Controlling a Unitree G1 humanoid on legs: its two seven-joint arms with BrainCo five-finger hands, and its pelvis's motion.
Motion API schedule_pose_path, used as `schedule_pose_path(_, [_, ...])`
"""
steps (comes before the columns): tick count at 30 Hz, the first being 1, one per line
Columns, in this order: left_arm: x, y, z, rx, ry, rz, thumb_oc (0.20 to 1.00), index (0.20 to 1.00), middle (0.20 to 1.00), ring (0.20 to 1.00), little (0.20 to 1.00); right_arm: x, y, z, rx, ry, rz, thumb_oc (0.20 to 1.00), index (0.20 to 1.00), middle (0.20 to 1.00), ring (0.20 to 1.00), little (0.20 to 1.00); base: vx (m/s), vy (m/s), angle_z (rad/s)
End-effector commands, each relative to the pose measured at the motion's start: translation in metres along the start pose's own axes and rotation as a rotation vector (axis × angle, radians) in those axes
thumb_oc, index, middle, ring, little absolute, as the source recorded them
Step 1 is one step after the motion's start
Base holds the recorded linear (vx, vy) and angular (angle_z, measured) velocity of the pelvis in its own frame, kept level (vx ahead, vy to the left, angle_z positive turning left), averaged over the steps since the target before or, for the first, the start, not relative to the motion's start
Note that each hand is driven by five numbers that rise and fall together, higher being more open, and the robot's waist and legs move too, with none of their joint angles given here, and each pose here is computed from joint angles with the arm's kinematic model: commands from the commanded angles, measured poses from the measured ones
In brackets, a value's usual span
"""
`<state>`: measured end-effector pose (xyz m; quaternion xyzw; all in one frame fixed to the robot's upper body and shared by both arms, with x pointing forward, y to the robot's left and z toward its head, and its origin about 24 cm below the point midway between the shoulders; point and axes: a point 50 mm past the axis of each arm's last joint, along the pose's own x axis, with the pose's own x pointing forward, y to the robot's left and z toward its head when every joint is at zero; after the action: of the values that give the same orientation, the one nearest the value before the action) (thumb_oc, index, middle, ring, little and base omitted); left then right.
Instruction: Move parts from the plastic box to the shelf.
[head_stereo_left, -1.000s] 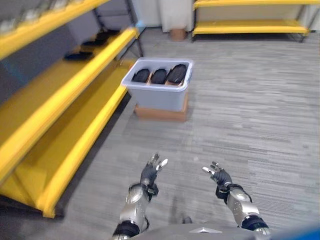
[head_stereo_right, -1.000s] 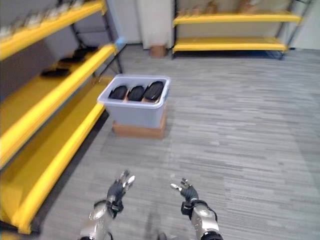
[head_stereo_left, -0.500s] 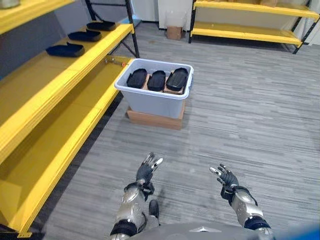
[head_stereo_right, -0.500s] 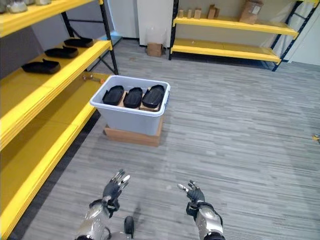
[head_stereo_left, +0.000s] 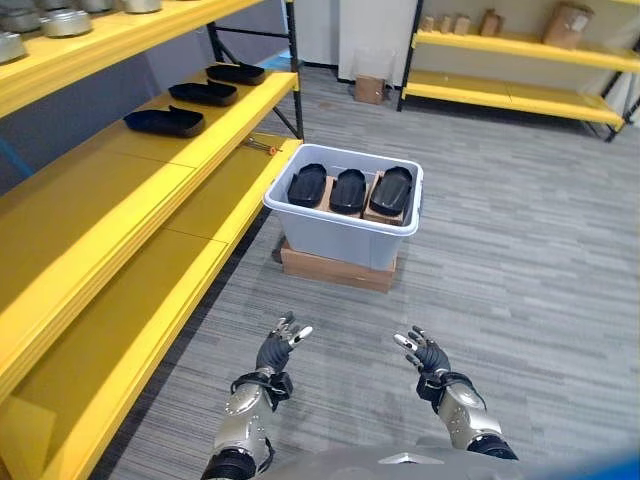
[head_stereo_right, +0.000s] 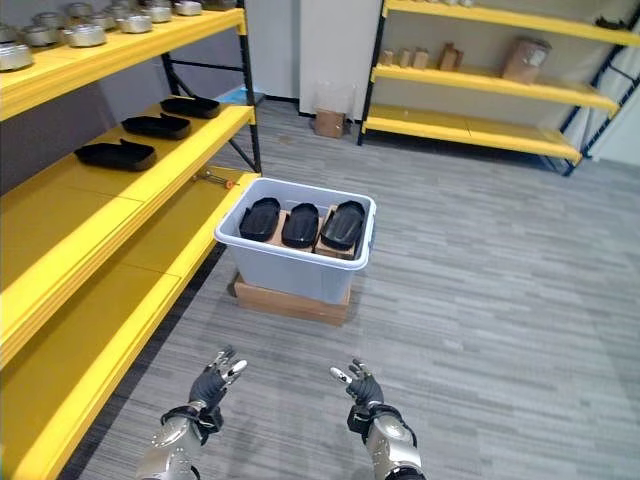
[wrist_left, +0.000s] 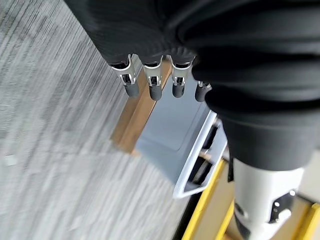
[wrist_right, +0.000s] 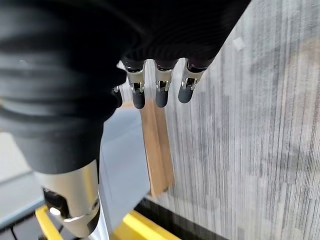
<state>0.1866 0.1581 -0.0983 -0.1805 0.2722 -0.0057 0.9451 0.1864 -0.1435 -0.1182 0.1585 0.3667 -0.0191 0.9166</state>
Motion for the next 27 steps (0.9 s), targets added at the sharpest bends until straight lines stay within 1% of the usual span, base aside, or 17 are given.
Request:
schedule_pose_path(1, [0.012, -0.013, 0.030, 0.033, -0.126, -0.049, 1.000, 1.000, 1.000, 1.000, 1.000, 0.004, 0.005, 0.025, -0.001, -0.110, 0.031, 1.000, 1.000, 1.000, 1.000, 1.000, 0.11, 0.058, 0.04])
schedule_pose_path(8, [0.010, -0.006, 0.025, 0.019, -0.112, -0.025, 1.000, 1.000, 1.000, 1.000, 1.000, 0.006, 0.018, 0.027, -0.006, -0.113, 0.057, 1.000, 1.000, 1.000, 1.000, 1.000, 0.20, -0.042, 0.15])
schedule_pose_path(13, [0.012, -0.018, 0.019, 0.002, -0.101, -0.059, 1.000, 1.000, 1.000, 1.000, 1.000, 0.006, 0.008, 0.036, -0.009, -0.146, 0.018, 1.000, 1.000, 1.000, 1.000, 1.000, 0.26, -0.103, 0.43])
schedule_pose_path(17, [0.014, -0.025, 0.019, 0.000, -0.101, -0.078, 1.000, 1.000, 1.000, 1.000, 1.000, 0.005, 0.004, 0.037, -0.007, -0.152, 0.006, 1.000, 1.000, 1.000, 1.000, 1.000, 0.20, -0.073, 0.01])
schedule_pose_path(20, [0.014, -0.030, 0.018, -0.010, -0.101, -0.084, 1.000, 1.000, 1.000, 1.000, 1.000, 0.003, -0.006, 0.037, -0.019, -0.151, -0.023, 1.000, 1.000, 1.000, 1.000, 1.000, 0.20, -0.135, 0.03])
schedule_pose_path(23, [0.013, -0.030, 0.017, -0.011, -0.097, -0.083, 1.000, 1.000, 1.000, 1.000, 1.000, 0.002, -0.009, 0.036, -0.028, -0.147, -0.030, 1.000, 1.000, 1.000, 1.000, 1.000, 0.09, -0.190, 0.04])
schedule_pose_path(27, [0.009, -0.019, 0.013, 0.002, -0.072, -0.057, 1.000, 1.000, 1.000, 1.000, 1.000, 0.000, -0.013, 0.030, -0.056, -0.128, -0.042, 1.000, 1.000, 1.000, 1.000, 1.000, 0.10, -0.163, 0.08])
